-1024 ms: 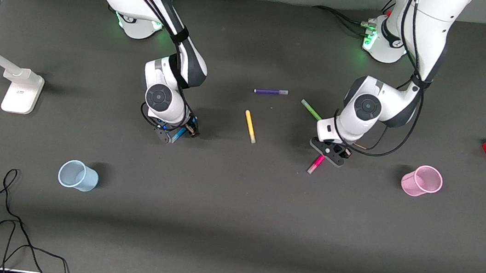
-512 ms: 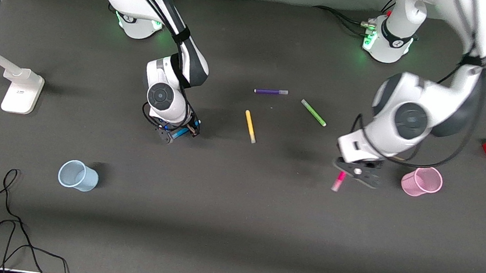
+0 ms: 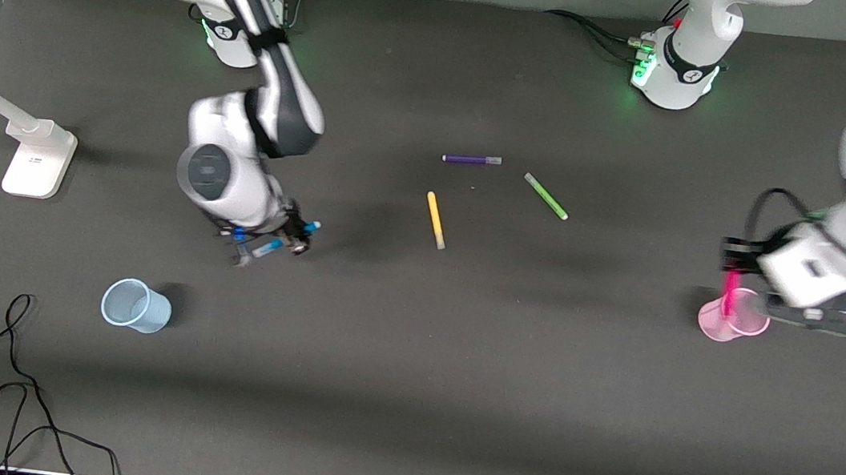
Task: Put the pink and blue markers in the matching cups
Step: 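Carry the blue marker to the blue cup while the left gripper carries pink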
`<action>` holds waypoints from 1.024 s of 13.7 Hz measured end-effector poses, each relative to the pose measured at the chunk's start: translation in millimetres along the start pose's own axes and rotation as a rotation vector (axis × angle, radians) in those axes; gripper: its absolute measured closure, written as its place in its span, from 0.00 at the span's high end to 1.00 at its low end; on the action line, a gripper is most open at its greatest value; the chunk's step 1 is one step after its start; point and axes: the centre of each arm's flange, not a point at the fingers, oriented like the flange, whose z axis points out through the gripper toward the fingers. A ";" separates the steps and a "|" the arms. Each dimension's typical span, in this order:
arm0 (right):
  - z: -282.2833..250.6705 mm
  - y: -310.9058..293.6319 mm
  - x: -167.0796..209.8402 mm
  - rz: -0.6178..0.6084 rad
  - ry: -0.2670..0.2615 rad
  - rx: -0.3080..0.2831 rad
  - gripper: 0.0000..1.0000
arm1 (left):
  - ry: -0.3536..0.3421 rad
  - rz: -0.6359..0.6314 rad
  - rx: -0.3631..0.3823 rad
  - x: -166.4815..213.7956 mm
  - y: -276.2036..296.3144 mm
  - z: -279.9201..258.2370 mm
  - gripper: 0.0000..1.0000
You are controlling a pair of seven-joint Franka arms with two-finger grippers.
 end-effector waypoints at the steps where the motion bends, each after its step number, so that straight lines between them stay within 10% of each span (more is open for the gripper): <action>1: -43.1 -2.5 11.5 0.018 -0.027 0.009 0.17 | -0.009 -0.028 0.001 -3.1 -23.5 -4.6 0.18; 7: -176.4 24.7 86.0 -0.080 -0.124 0.011 0.17 | -0.137 -0.066 0.022 -8.8 -63.1 6.2 0.18; 14: -157.7 44.4 150.7 -0.428 -0.216 -0.006 0.17 | -0.434 -0.114 0.010 13.0 -102.0 67.7 0.18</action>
